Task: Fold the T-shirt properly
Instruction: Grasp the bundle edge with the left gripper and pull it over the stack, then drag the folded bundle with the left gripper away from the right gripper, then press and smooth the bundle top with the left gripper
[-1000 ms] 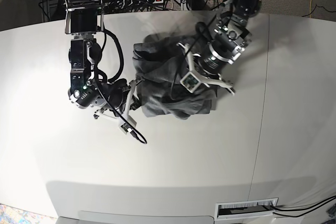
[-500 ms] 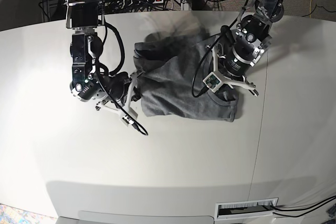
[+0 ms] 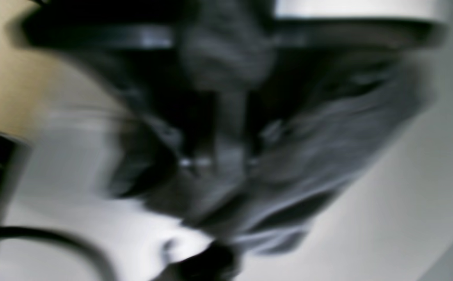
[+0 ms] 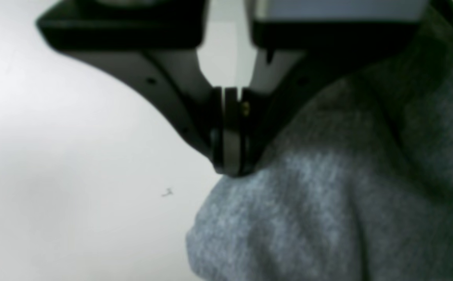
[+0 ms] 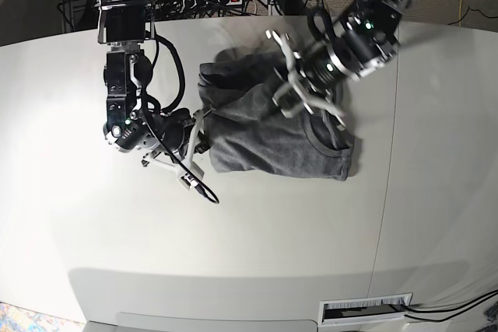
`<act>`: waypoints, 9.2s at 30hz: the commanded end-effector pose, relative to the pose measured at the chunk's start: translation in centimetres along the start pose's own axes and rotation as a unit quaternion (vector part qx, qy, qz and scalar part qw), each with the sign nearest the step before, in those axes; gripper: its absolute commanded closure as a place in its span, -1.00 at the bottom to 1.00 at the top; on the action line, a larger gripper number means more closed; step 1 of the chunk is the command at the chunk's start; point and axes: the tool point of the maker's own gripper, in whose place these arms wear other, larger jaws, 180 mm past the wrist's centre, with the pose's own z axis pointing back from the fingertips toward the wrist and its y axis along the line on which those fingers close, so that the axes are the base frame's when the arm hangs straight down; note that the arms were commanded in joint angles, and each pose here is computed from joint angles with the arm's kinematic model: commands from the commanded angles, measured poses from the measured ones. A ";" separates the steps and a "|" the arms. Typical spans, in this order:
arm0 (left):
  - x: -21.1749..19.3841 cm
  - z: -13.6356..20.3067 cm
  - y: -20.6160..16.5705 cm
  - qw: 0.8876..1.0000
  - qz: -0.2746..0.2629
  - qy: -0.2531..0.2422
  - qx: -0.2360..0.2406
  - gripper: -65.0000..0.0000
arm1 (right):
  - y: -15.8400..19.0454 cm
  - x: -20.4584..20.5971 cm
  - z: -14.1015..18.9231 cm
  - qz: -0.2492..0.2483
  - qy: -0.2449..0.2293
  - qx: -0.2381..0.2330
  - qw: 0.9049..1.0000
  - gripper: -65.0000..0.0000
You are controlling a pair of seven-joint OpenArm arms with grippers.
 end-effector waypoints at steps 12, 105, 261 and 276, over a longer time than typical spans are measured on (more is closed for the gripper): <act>-1.7 -1.2 1.1 0.996 -0.029 -0.001 0.087 0.15 | -1.0 2.6 0.8 0.011 -0.031 -0.012 0.999 1.00; -9.2 -5.4 -8.6 0.973 -0.203 0.104 -0.048 0.57 | -0.5 6.5 2.9 -0.014 -0.111 0.052 0.992 1.00; -10.0 -2.0 18.3 0.966 0.069 0.147 0.200 1.00 | -2.2 3.2 2.0 0.009 -0.039 -0.008 0.999 1.00; -15.3 1.6 23.8 0.942 0.015 0.221 0.254 1.00 | -2.2 3.2 2.0 0.009 -0.040 -0.008 0.999 1.00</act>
